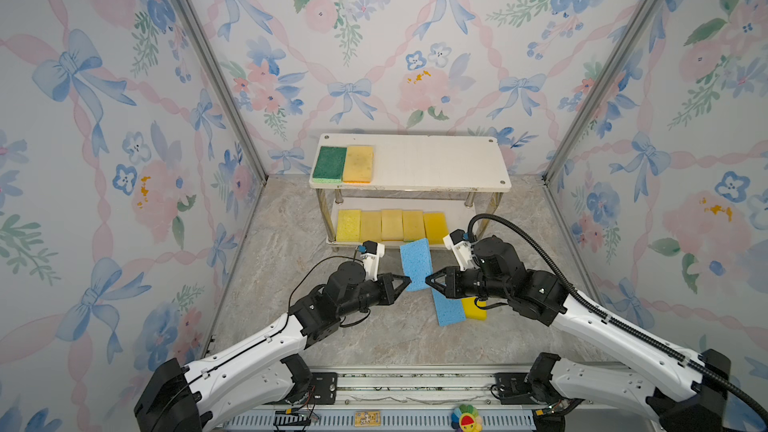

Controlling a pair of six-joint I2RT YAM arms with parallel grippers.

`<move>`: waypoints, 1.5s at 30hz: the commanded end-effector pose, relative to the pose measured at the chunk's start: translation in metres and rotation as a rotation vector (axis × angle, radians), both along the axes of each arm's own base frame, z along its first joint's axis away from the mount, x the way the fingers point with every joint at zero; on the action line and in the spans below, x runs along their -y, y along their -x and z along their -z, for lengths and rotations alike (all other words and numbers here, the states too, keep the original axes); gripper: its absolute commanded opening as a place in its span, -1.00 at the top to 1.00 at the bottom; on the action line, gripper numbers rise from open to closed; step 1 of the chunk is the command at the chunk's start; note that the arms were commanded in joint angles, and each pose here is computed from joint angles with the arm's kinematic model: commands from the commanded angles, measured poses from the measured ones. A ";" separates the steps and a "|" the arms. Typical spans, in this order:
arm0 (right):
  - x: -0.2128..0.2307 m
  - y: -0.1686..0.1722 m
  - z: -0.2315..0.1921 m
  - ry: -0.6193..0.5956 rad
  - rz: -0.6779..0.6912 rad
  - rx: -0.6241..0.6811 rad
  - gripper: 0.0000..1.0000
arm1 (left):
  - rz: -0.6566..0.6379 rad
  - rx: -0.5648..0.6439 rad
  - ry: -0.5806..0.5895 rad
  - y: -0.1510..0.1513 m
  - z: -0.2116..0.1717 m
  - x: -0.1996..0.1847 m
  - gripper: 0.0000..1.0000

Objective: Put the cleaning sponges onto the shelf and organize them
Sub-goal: 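Raise the blue sponge toward the right gripper while the right gripper approaches, then close the right gripper on the blue sponge held by the left gripper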

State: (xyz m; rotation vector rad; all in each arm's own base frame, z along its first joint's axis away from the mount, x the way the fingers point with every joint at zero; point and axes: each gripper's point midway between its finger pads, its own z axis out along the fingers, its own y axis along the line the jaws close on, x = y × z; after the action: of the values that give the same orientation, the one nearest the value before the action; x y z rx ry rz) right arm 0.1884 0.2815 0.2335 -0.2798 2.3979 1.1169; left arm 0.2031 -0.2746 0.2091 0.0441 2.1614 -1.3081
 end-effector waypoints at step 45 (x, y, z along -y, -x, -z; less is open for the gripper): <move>0.002 0.041 -0.065 -0.182 -0.178 -0.019 0.08 | 0.164 0.082 0.411 0.016 -0.075 -0.009 0.87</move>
State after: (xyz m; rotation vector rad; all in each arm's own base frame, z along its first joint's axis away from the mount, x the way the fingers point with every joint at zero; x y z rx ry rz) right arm 0.1416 0.2876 0.2879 -0.4892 2.3171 1.5172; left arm 0.1845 -0.2700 0.2796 0.1233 1.8511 -1.7976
